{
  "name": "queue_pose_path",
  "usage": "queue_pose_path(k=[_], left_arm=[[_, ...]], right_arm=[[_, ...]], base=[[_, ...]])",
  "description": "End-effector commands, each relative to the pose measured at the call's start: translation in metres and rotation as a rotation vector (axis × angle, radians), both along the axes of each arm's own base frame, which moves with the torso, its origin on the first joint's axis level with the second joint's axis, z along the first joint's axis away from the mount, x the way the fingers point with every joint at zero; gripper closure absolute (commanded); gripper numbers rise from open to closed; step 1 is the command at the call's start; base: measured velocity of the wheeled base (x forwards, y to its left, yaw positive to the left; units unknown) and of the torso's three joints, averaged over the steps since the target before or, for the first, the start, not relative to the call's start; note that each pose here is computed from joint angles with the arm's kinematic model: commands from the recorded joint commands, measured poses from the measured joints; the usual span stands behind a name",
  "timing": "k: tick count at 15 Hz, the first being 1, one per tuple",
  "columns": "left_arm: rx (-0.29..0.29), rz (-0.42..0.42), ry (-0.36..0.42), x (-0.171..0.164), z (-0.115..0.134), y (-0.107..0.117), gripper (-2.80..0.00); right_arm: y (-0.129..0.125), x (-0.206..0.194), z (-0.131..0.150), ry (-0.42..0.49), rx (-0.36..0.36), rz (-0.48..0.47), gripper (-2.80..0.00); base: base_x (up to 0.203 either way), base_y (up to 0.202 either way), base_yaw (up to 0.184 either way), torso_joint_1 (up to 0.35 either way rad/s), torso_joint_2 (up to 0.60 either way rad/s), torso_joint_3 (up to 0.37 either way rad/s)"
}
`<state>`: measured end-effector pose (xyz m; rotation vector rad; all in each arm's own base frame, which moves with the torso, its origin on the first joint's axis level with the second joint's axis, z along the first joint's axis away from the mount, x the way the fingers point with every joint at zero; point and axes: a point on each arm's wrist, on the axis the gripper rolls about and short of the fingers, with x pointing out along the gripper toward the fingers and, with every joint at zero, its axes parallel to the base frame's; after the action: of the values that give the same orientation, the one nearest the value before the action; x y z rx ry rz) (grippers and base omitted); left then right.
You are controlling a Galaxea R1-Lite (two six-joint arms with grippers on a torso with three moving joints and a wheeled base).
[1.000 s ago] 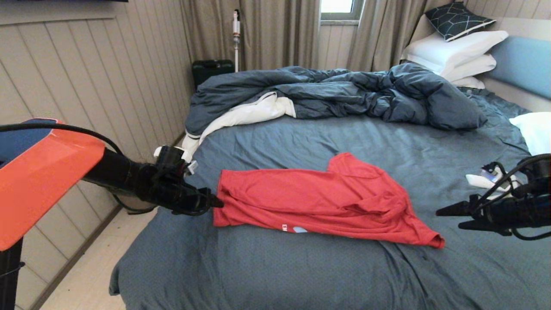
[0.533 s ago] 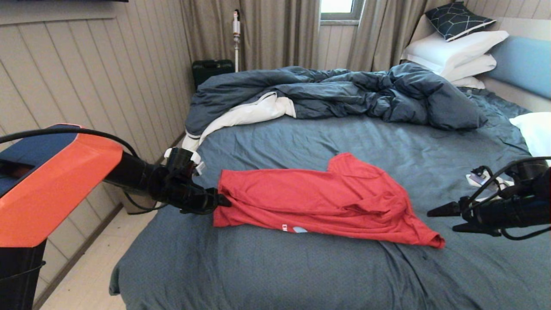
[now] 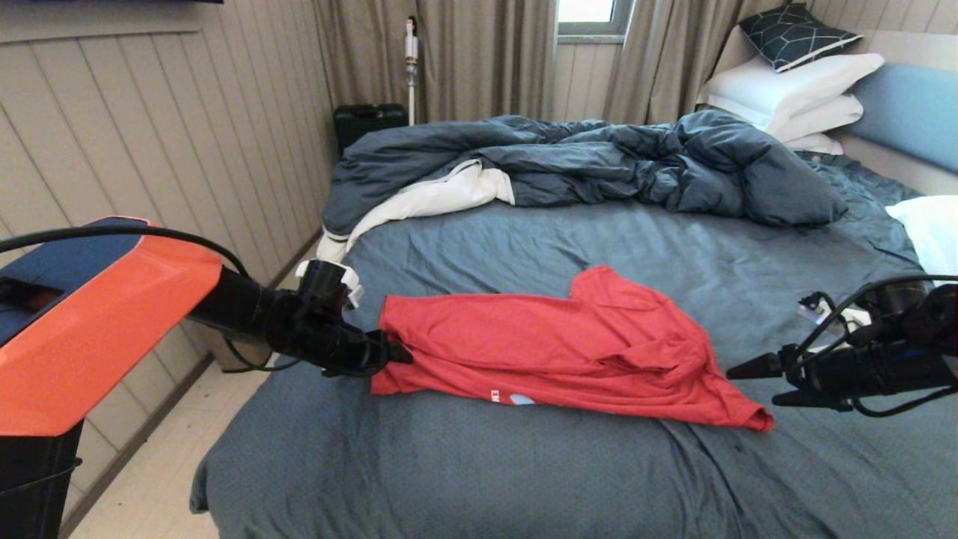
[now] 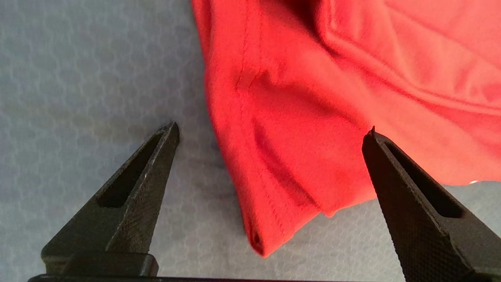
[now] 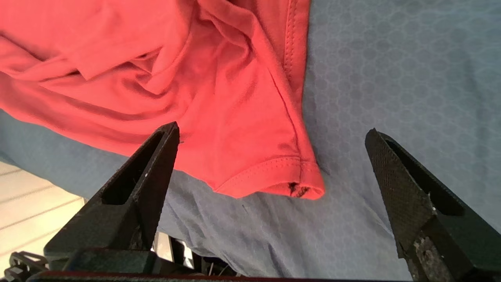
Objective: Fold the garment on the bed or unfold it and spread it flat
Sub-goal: Fold the red T-shirt
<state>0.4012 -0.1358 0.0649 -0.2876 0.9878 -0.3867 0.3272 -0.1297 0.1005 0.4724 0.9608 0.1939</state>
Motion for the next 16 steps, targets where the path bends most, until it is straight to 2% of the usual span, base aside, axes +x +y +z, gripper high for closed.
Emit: queue_pose_path(k=[1,7,13,14,16], left_arm=[[-0.002,0.004,0.012,-0.003,-0.001,0.001,-2.80],[-0.014,-0.003,0.015,-0.004,-0.001,-0.009,-2.80],[-0.022,-0.003,0.010,-0.003,0.000,-0.011,-2.80],[-0.022,-0.003,0.010,-0.003,0.000,-0.011,-2.80],[-0.023,-0.001,0.011,-0.003,0.000,-0.011,-2.80]], right_arm=[[0.005,0.007,-0.009,0.023,0.004,0.018,-2.80],[0.024,0.021,-0.016,0.040,0.000,0.071,-2.80],[0.025,0.032,-0.023,0.054,-0.027,0.066,-2.80],[0.025,0.033,-0.023,0.054,-0.027,0.066,0.00],[0.024,0.034,-0.025,0.055,-0.026,0.066,0.00]], base=[[0.000,0.000,0.000,0.000,0.00,0.000],[0.000,0.000,0.000,0.000,0.00,0.000],[0.000,0.000,0.000,0.000,0.00,0.000],[0.000,0.000,0.000,0.000,0.00,0.000],[0.000,0.000,0.000,0.000,0.00,0.000]])
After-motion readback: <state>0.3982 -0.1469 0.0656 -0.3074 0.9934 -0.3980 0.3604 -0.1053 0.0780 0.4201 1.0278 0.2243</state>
